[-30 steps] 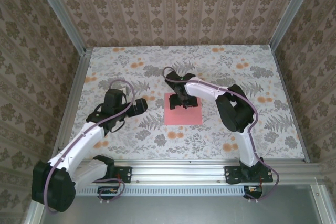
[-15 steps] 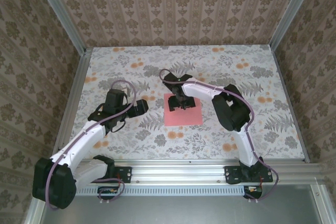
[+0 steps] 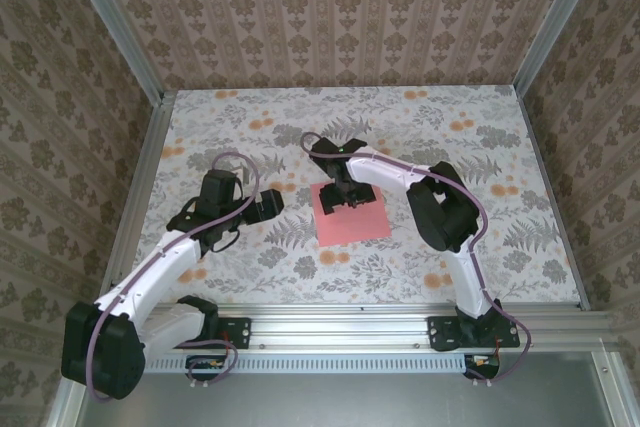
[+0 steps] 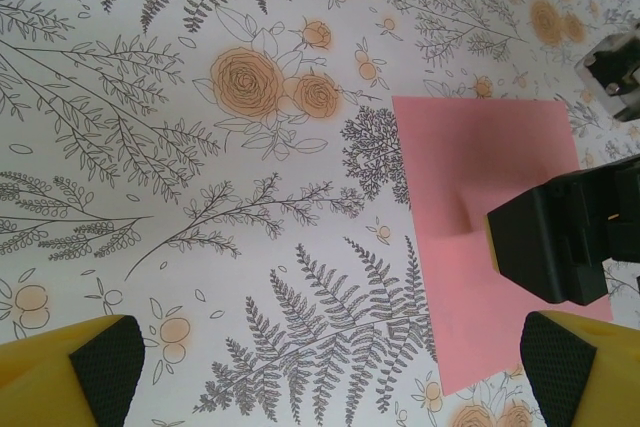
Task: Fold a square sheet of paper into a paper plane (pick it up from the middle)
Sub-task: Fold the square sheet of paper in half at the center of the table.
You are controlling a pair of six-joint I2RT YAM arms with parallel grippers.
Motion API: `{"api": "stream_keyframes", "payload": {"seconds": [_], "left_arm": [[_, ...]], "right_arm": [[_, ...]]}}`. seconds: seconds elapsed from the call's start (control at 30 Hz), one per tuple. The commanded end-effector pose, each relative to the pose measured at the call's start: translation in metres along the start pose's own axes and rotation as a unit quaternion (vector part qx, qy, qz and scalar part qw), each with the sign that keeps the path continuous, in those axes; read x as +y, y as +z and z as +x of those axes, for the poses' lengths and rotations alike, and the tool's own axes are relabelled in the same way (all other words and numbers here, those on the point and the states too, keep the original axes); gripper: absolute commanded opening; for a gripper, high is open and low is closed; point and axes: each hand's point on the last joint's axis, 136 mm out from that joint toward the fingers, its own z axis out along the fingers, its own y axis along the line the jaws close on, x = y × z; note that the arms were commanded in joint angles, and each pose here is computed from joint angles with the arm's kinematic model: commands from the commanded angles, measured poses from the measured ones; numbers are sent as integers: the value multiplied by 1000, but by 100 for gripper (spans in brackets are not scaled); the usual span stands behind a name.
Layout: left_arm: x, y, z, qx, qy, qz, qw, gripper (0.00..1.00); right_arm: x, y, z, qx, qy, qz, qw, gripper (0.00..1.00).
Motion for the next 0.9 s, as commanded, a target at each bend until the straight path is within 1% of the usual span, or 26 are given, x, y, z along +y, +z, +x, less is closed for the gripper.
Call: {"api": "stream_keyframes", "payload": {"seconds": [0.0,0.23,0.47,0.67,0.87], "left_arm": [[-6,-2,-7,-5,5,13,1000,100],[-6,-1,-7,-3,7,11,1000,100],[-5,1,-4,1,4,12,1000,100],[-7,2,-4,5,2,15,1000,100],[-9,2,-4,8,1,19,1000,100]], "right_arm": [[-7,-6,0,1,11,22,1000,89],[-3,18,12,33,27,11,999,90],[-2,45,33,66,37,6,997,90],[-2,55,43,85,33,4,996,82],[1,49,39,78,25,-5,997,71]]}}
